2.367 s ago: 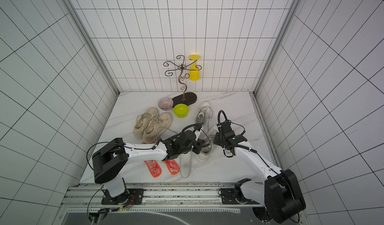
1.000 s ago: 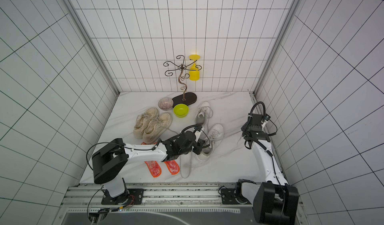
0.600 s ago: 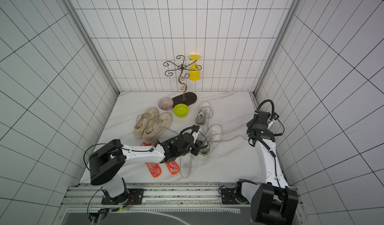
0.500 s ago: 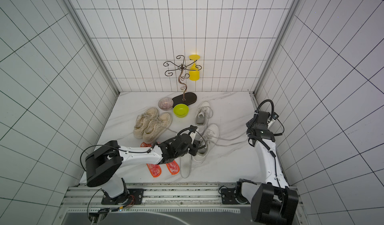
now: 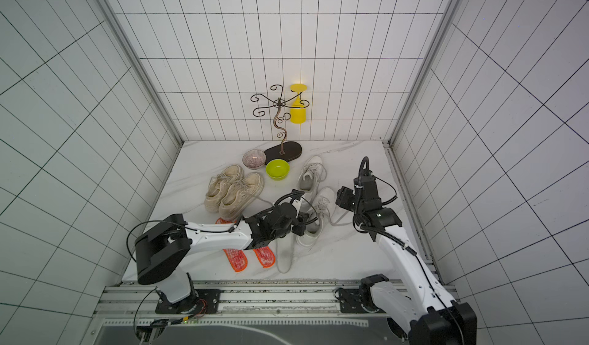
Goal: Remove the insole from the shoe
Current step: Untie the shoelace on the shoe, then remove the insole from the shoe.
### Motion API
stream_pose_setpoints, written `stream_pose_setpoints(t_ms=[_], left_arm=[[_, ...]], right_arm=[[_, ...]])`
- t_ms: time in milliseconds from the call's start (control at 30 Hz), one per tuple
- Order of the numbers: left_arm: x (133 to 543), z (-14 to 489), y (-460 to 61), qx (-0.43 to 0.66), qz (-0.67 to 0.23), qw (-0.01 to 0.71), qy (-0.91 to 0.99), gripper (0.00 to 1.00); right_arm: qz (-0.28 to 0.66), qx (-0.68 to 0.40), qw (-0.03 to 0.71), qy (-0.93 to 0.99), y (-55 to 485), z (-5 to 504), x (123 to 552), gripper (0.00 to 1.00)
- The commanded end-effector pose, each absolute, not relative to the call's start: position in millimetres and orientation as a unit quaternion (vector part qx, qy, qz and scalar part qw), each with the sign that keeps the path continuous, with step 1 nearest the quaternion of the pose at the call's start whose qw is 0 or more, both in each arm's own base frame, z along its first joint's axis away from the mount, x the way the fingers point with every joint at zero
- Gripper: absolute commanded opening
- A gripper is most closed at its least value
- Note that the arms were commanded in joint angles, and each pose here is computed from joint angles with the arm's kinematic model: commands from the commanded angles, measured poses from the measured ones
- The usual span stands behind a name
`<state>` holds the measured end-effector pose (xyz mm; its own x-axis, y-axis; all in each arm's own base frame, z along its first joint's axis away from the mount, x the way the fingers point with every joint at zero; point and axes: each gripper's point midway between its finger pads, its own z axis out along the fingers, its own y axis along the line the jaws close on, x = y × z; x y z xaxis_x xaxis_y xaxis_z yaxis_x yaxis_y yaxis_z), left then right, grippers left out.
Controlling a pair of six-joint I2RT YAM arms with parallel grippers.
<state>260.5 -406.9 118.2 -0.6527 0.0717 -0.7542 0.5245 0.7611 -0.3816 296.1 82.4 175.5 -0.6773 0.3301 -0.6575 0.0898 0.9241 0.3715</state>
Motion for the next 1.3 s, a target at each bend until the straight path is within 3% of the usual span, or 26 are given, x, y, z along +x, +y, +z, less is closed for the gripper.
stream_pose_setpoints(t_ms=[0, 133, 433, 800, 1067, 1267], left_arm=[[276, 153, -428, 0.130, -0.346, 0.410, 0.834, 0.00], [277, 150, -441, 0.132, -0.354, 0.402, 0.834, 0.00], [270, 156, -455, 0.144, -0.357, 0.401, 0.831, 0.00], [274, 142, -426, 0.118, -0.309, 0.413, 0.849, 0.00], [286, 119, -377, 0.048, -0.286, 0.406, 0.866, 0.00], [280, 112, -397, 0.085, -0.313, 0.382, 0.866, 0.00]], right_arm=[[0.185, 0.064, 0.320, 0.927, 109, 132, 257, 0.64], [0.223, 0.034, 0.312, 0.923, 129, 121, 241, 0.64], [0.164, 0.042, 0.310, 0.935, 118, 92, 252, 0.56], [-0.019, 0.180, 0.326, 0.928, 39, 71, 250, 0.36], [-0.004, 0.268, 0.333, 0.904, -4, 69, 253, 0.19], [0.040, 0.199, 0.309, 0.929, 22, 61, 264, 0.12]])
